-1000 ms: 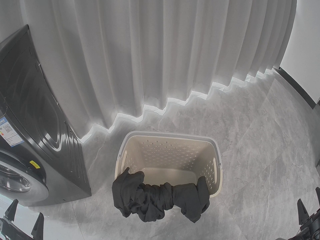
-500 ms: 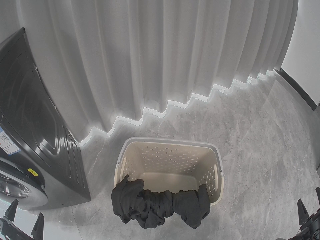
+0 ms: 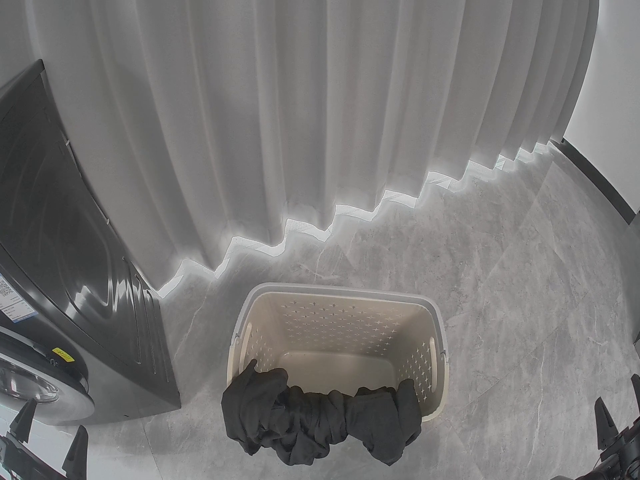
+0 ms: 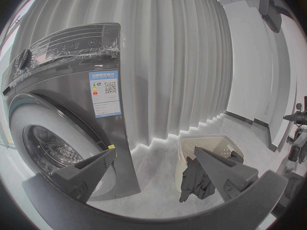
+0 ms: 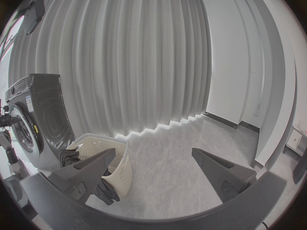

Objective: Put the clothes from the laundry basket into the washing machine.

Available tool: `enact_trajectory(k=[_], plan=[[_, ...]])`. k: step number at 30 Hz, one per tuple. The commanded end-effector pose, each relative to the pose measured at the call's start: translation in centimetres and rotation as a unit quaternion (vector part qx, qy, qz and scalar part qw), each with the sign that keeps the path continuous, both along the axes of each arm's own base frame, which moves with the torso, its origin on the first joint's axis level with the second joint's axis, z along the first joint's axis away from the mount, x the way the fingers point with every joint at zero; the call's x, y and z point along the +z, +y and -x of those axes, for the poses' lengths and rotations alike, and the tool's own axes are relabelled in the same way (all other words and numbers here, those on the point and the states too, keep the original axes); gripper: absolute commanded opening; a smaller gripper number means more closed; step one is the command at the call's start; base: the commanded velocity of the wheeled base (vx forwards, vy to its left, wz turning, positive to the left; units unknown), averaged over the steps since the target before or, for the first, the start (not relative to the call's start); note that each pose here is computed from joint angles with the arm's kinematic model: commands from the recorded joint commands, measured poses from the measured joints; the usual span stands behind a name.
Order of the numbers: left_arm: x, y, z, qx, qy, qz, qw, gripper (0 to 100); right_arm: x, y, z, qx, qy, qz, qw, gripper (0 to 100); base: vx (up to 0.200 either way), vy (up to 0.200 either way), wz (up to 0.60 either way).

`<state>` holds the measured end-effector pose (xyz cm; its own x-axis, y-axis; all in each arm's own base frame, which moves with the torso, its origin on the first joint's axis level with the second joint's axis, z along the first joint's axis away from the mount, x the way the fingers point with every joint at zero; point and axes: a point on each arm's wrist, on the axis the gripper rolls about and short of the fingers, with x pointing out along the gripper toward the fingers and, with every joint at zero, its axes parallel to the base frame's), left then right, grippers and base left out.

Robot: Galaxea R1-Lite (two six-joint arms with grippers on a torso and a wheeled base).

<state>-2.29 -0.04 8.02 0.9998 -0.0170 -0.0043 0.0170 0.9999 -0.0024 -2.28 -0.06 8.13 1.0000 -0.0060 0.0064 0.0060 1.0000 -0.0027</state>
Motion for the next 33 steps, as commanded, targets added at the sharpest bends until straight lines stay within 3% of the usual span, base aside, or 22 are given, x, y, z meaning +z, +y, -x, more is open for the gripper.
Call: enact_trajectory(k=[1,10,16,22,33], plan=[[-0.53,0.0,-0.01,0.0,0.001,0.0,1.0,100,-0.51,0.0,-0.03,0.001,0.002,0.0,1.0,100,0.0,0.0,0.0],[-0.53,0.0,-0.01,-0.001,0.001,0.002,1.0,100,-0.51,0.0,-0.03,0.0,0.002,0.0,1.0,100,0.0,0.0,0.0],[-0.51,0.0,-0.01,0.0,0.0,0.003,1.0,100,-0.51,0.0,-0.03,0.001,0.002,0.0,1.0,100,-0.2,0.0,0.0],[-0.51,0.0,-0.01,0.0,0.0,0.003,1.0,100,-0.51,0.0,-0.03,0.001,0.002,0.0,1.0,100,0.0,0.0,0.0],[-0.51,0.0,-0.01,0.0,0.0,0.004,1.0,100,-0.51,0.0,-0.03,0.001,0.002,0.0,1.0,100,-0.164,0.0,0.0]])
